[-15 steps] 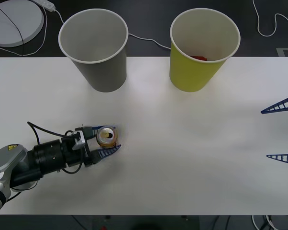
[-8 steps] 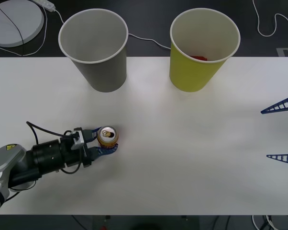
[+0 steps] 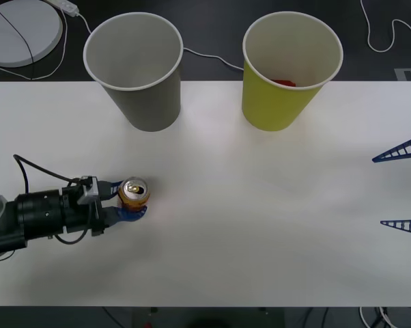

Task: Put the can into the green bin and the plastic bottle into the gray bin

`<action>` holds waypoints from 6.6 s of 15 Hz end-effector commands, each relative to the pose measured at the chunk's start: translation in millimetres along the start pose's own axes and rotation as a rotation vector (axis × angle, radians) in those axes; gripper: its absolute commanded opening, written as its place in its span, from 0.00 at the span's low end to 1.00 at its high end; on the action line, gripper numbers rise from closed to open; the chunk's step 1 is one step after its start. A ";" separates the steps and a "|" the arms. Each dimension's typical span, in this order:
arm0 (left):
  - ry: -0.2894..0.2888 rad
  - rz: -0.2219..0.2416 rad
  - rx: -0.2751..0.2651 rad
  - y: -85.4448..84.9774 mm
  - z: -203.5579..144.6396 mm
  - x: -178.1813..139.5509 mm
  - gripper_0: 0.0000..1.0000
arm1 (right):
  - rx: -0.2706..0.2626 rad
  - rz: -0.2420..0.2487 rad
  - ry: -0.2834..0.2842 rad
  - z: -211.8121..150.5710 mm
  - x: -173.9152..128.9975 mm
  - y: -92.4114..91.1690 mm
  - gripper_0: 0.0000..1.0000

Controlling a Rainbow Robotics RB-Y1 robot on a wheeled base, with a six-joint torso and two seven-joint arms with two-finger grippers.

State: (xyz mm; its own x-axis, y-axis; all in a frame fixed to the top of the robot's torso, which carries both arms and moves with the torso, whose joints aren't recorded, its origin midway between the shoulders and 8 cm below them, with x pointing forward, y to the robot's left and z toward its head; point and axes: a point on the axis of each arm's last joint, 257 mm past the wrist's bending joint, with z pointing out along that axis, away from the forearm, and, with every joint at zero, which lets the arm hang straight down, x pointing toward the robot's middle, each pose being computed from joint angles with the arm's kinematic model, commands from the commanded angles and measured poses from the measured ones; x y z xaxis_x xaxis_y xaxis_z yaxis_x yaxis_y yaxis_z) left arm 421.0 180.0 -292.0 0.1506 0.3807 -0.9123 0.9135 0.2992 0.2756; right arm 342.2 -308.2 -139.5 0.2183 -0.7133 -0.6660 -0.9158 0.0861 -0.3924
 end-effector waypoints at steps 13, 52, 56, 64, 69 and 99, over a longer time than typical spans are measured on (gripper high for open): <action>0.458 0.042 0.041 16.7 -136.2 -45.8 0.01 | 0.000 0.000 0.000 0.0 0.0 0.0 1.00; 0.627 -0.085 -0.100 120.2 104.7 -369.1 0.02 | 0.000 0.000 0.000 0.0 0.0 0.0 1.00; 0.573 -0.126 -0.138 135.5 146.7 -395.1 0.02 | 0.000 0.000 0.000 0.0 0.0 0.0 1.00; 0.453 -0.182 -0.190 140.5 228.6 -425.1 0.00 | 0.000 0.000 0.000 0.0 0.0 0.0 1.00; 0.390 -0.214 -0.230 142.5 263.0 -437.2 0.00 | 0.000 0.000 0.000 0.0 0.0 0.0 1.00; 0.546 0.002 -0.047 124.8 118.6 -398.0 1.00 | 0.000 0.000 0.000 0.0 0.0 0.0 1.00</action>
State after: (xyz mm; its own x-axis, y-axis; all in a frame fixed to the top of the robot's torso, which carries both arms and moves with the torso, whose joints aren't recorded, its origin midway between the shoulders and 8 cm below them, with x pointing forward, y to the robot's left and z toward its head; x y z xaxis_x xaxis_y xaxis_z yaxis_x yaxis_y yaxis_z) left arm 523.7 -47.5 70.6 -0.0859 0.7659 -0.6372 0.8907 0.3456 0.2954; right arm 342.2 -308.2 -139.5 0.2183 -0.7133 -0.6660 -0.9158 0.0861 -0.3923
